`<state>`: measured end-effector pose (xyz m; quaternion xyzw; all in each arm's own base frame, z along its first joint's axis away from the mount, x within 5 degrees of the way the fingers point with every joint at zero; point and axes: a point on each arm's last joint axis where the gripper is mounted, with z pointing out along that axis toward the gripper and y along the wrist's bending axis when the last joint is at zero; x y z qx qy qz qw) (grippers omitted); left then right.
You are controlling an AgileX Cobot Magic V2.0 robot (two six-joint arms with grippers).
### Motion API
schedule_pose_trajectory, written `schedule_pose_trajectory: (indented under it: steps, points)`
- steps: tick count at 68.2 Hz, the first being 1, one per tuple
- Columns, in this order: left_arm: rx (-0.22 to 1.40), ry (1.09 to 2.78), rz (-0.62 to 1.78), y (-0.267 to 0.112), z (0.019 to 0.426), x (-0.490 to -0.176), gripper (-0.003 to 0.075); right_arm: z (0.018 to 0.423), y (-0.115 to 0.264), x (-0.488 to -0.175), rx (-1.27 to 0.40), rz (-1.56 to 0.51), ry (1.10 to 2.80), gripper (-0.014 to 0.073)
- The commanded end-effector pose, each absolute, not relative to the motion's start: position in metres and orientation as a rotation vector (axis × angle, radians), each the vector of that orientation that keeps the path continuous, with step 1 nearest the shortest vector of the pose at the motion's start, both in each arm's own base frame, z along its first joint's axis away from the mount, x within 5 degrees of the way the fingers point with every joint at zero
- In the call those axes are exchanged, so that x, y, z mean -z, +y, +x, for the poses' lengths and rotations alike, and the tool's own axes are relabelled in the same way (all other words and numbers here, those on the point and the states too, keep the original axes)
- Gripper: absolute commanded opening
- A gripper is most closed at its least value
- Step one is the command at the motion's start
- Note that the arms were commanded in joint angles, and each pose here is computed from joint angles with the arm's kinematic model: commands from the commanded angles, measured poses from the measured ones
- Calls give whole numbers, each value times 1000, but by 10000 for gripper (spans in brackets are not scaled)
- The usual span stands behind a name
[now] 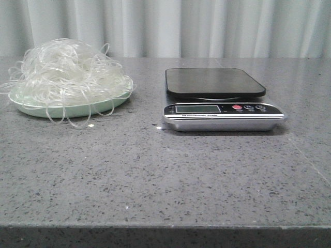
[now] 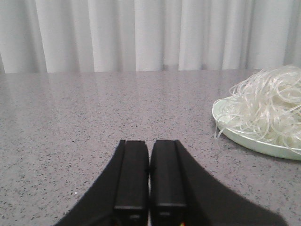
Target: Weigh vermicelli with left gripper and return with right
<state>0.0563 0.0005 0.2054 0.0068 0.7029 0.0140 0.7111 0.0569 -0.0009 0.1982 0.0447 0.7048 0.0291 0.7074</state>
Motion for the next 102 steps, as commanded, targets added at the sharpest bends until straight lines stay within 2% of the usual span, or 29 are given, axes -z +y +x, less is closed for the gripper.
schedule_pose_trajectory:
  steps: [1, 66, 102]
  points:
    - [-23, 1469, 2, 1, 55, -211, 136, 55, -2, -208, -59, 98, 1469, 151]
    - [-23, 1469, 2, 1, 55, -211, 136, 55, -2, -208, -59, 98, 1469, 151]
    - [-25, 1404, 0, 1, 54, -217, 136, 55, -2, -208, -58, 98, 1468, 151]
